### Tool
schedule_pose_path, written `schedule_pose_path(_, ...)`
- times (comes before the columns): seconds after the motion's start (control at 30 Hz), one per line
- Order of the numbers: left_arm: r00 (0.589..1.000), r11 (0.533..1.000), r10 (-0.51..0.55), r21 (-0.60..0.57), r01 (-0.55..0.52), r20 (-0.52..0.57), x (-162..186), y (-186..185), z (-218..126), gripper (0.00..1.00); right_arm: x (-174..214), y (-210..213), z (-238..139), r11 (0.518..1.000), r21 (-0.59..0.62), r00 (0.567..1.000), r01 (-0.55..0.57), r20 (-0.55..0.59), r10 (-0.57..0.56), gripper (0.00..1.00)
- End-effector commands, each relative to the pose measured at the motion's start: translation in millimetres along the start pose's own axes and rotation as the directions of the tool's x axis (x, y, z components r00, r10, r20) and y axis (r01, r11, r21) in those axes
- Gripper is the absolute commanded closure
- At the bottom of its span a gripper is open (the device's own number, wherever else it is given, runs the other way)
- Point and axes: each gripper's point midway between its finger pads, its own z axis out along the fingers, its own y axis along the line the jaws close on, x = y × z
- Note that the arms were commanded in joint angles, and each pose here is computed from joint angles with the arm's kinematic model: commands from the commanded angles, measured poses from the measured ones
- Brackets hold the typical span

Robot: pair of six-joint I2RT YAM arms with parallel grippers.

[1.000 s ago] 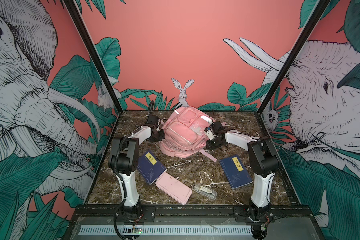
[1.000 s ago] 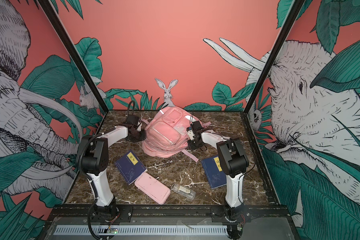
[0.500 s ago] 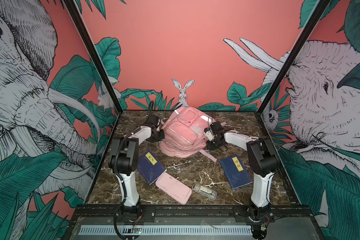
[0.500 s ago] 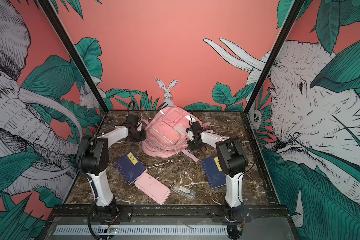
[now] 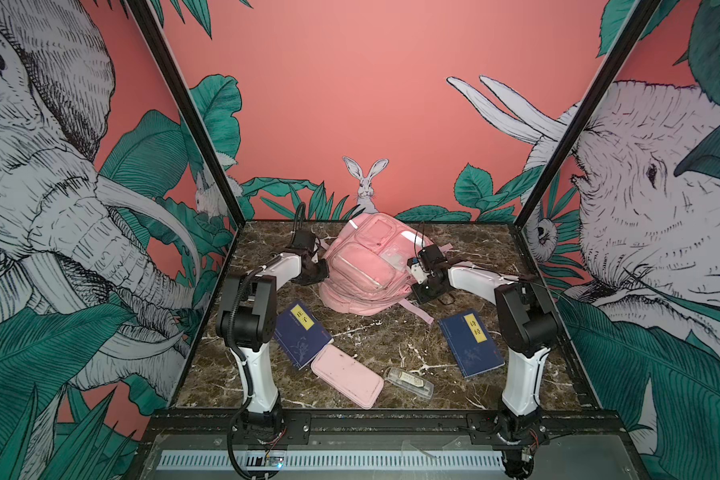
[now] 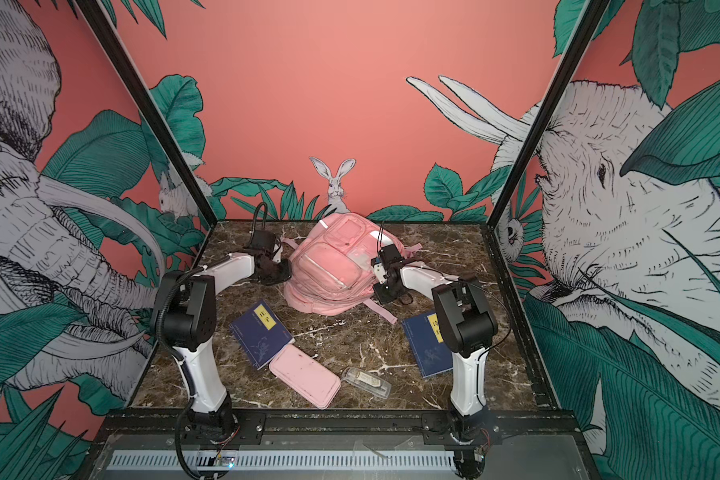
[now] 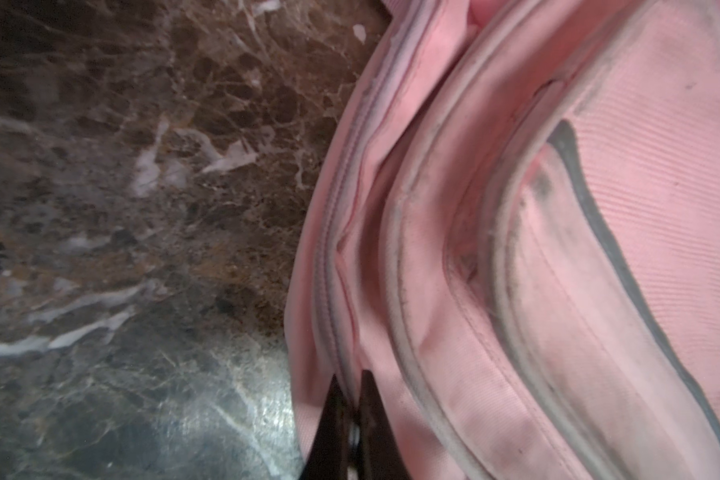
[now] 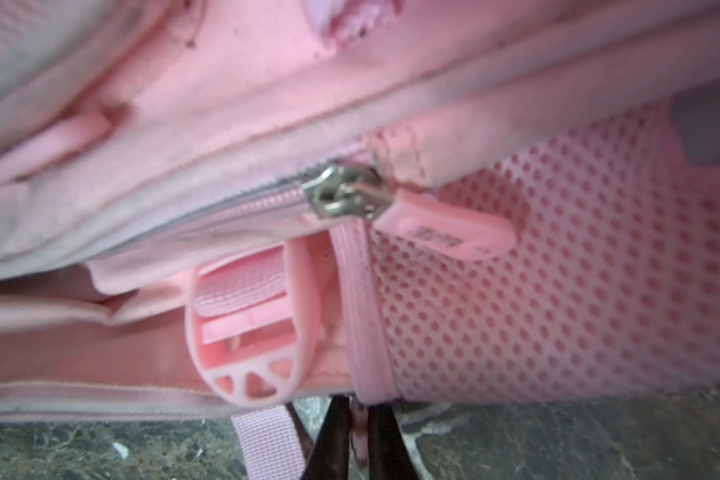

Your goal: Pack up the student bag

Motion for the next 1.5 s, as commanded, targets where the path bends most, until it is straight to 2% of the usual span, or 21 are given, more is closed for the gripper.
schedule_pose_path(0.0, 1.000, 1.000, -0.023, -0.004, 0.023, -0.009, 6.1, 2.8, -5.3, 1.00, -0.9, 5.8, -17.0, 1.000, 0.012, 1.000, 0.011, 0.014, -0.011, 0.93)
schedule_pose_path(0.1, 1.000, 1.000, -0.026, 0.000, 0.026, -0.008, 6.9, 2.8, -5.5, 1.00, 1.1, 8.8, -22.2, 1.000, 0.014, 1.000, 0.006, 0.009, -0.006, 0.99)
schedule_pose_path(0.37, 0.998, 0.998, -0.058, 0.028, 0.058, -0.005, 9.9, -0.5, -2.9, 1.00, 8.3, 32.7, -31.0, 1.000, -0.018, 1.000, 0.010, -0.027, -0.010, 1.00)
schedule_pose_path(0.63, 0.994, 0.992, -0.106, 0.072, 0.106, 0.007, 13.8, -6.0, -6.0, 1.00, 11.7, 86.8, -33.7, 0.995, -0.051, 0.995, 0.092, -0.044, -0.094, 1.00)
schedule_pose_path(0.93, 0.991, 0.987, -0.133, 0.093, 0.131, 0.015, 17.9, -7.3, -9.4, 1.00, -17.3, 160.3, -39.9, 0.971, -0.215, 0.994, 0.109, 0.014, -0.109, 1.00)
schedule_pose_path(1.2, 0.989, 0.985, -0.145, 0.092, 0.143, 0.019, 23.6, -5.5, -11.1, 1.00, -21.5, 220.6, -21.3, 0.945, -0.298, 0.990, 0.133, -0.013, -0.144, 1.00)
schedule_pose_path(1.37, 0.987, 0.982, -0.160, 0.100, 0.158, 0.015, 27.8, -5.5, -9.1, 1.00, -27.0, 247.9, -14.2, 0.930, -0.342, 0.990, 0.131, -0.001, -0.140, 1.00)
schedule_pose_path(1.47, 0.987, 0.983, -0.161, 0.096, 0.158, 0.018, 29.8, -4.4, -11.2, 1.00, -32.8, 245.1, -10.3, 0.940, -0.319, 0.993, 0.118, 0.008, -0.122, 1.00)
